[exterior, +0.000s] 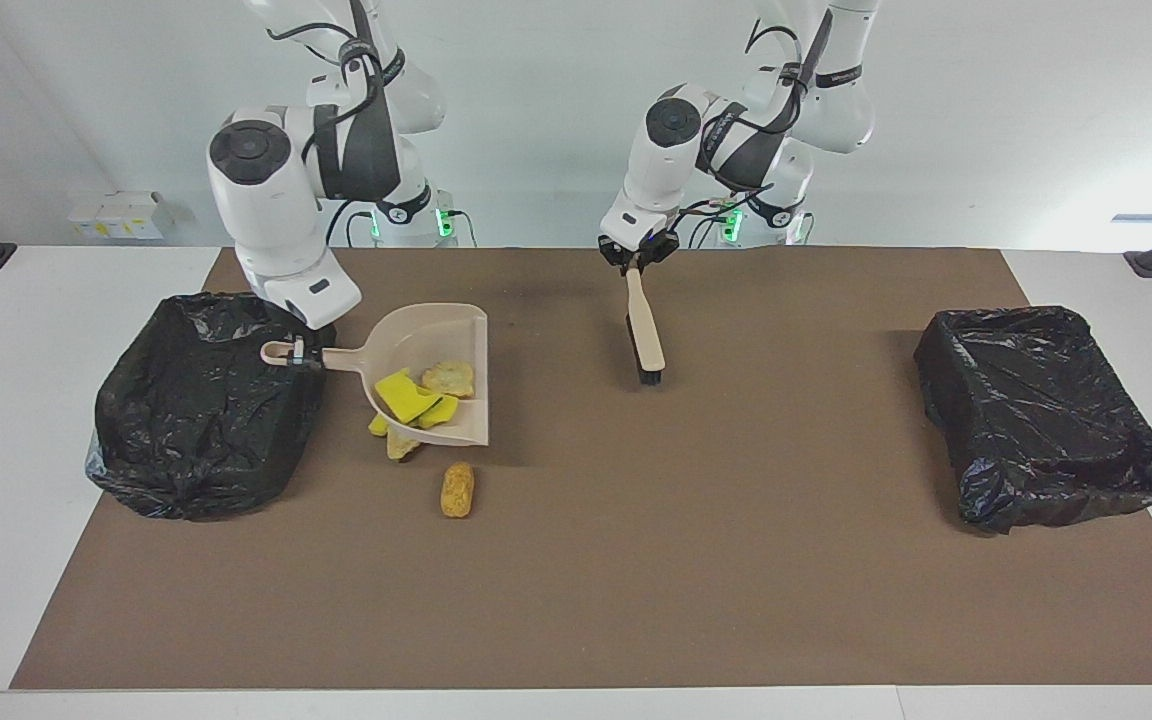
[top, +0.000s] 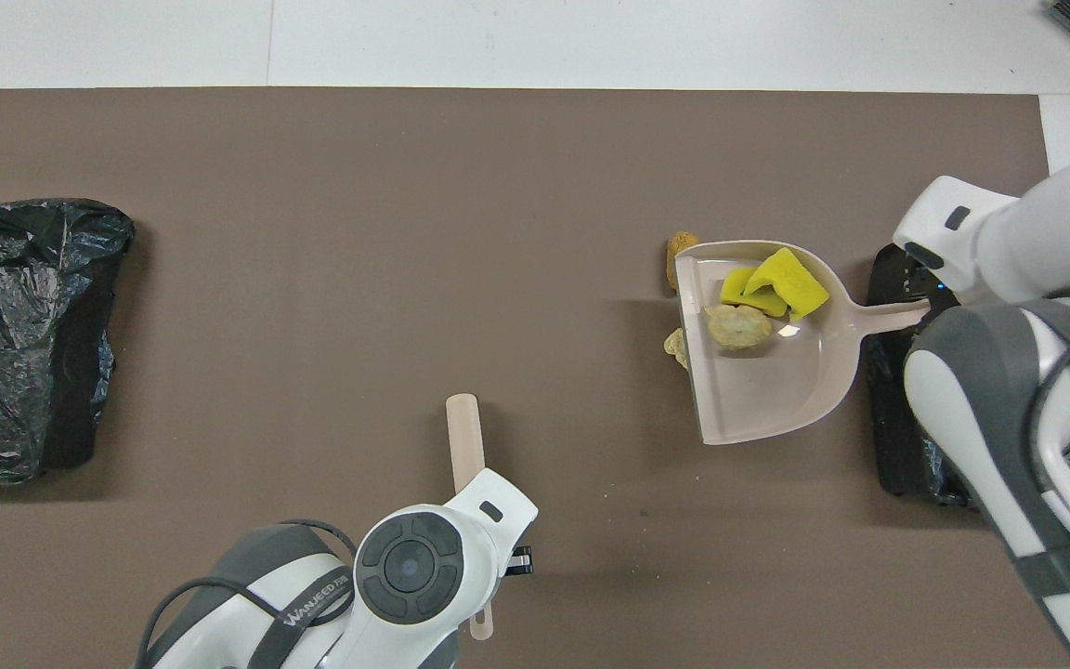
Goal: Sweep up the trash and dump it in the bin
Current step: 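Carry the loaded dustpan with the right gripper to the black bag, then tip the dustpan over the black bag with the right gripper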
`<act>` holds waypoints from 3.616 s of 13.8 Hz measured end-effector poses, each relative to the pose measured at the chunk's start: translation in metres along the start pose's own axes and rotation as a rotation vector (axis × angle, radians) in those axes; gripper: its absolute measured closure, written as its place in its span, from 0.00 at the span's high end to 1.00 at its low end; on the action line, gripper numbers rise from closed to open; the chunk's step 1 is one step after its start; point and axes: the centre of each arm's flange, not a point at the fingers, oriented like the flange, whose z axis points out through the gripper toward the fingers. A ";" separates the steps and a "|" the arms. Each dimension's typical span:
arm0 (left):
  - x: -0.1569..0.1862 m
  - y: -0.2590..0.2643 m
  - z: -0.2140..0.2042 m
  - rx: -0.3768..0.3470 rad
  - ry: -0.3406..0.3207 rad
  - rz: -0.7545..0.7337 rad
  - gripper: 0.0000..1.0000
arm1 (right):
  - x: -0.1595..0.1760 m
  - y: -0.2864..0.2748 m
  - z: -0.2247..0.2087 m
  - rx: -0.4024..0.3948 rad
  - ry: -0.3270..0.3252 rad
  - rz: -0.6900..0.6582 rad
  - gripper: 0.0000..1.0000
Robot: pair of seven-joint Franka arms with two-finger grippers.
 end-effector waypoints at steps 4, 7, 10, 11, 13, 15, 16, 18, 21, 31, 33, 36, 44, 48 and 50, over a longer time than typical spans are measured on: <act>-0.006 0.002 0.012 0.001 0.008 0.015 0.26 | -0.103 -0.014 0.002 0.005 0.001 0.042 0.32; -0.007 0.001 0.019 -0.004 0.017 0.016 0.26 | -0.176 -0.034 0.000 -0.002 -0.004 0.094 0.32; -0.007 0.000 0.025 -0.001 0.016 0.014 0.26 | -0.215 -0.049 -0.002 0.002 -0.039 0.127 0.32; -0.007 -0.001 0.028 0.003 0.013 0.014 0.26 | -0.225 -0.053 -0.003 0.013 -0.073 0.130 0.32; -0.008 -0.002 0.030 0.005 0.012 0.014 0.26 | -0.244 -0.060 -0.004 0.017 -0.146 0.131 0.32; -0.008 -0.002 0.031 0.007 0.011 0.014 0.33 | -0.265 -0.063 -0.007 -0.029 -0.212 0.139 0.32; -0.007 -0.002 0.032 0.008 0.009 0.013 0.43 | -0.276 -0.065 -0.007 -0.054 -0.247 0.143 0.32; -0.006 -0.004 0.033 0.011 0.005 0.007 0.66 | -0.291 -0.072 -0.002 -0.071 -0.308 0.175 0.32; 0.008 -0.015 0.031 0.008 0.000 -0.035 0.99 | -0.292 -0.079 0.002 -0.048 -0.453 0.262 0.32; 0.115 -0.143 -0.027 -0.029 0.054 -0.159 1.00 | -0.242 -0.084 -0.026 0.003 -0.616 0.379 0.32; 0.127 -0.183 -0.042 -0.034 0.050 -0.115 1.00 | -0.210 -0.080 -0.042 -0.006 -0.678 0.423 0.32; 0.139 -0.240 -0.070 -0.053 0.078 -0.022 1.00 | -0.183 -0.081 -0.047 -0.063 -0.796 0.455 0.32; 0.160 -0.303 -0.190 -0.019 0.162 0.108 1.00 | -0.177 -0.110 -0.053 -0.066 -0.834 0.416 0.32; 0.169 -0.305 -0.235 0.003 0.171 0.111 1.00 | -0.175 -0.110 -0.090 -0.039 -0.641 0.239 0.32; 0.180 -0.305 -0.252 0.016 0.184 0.116 1.00 | -0.173 -0.111 -0.095 -0.036 -0.565 0.216 0.32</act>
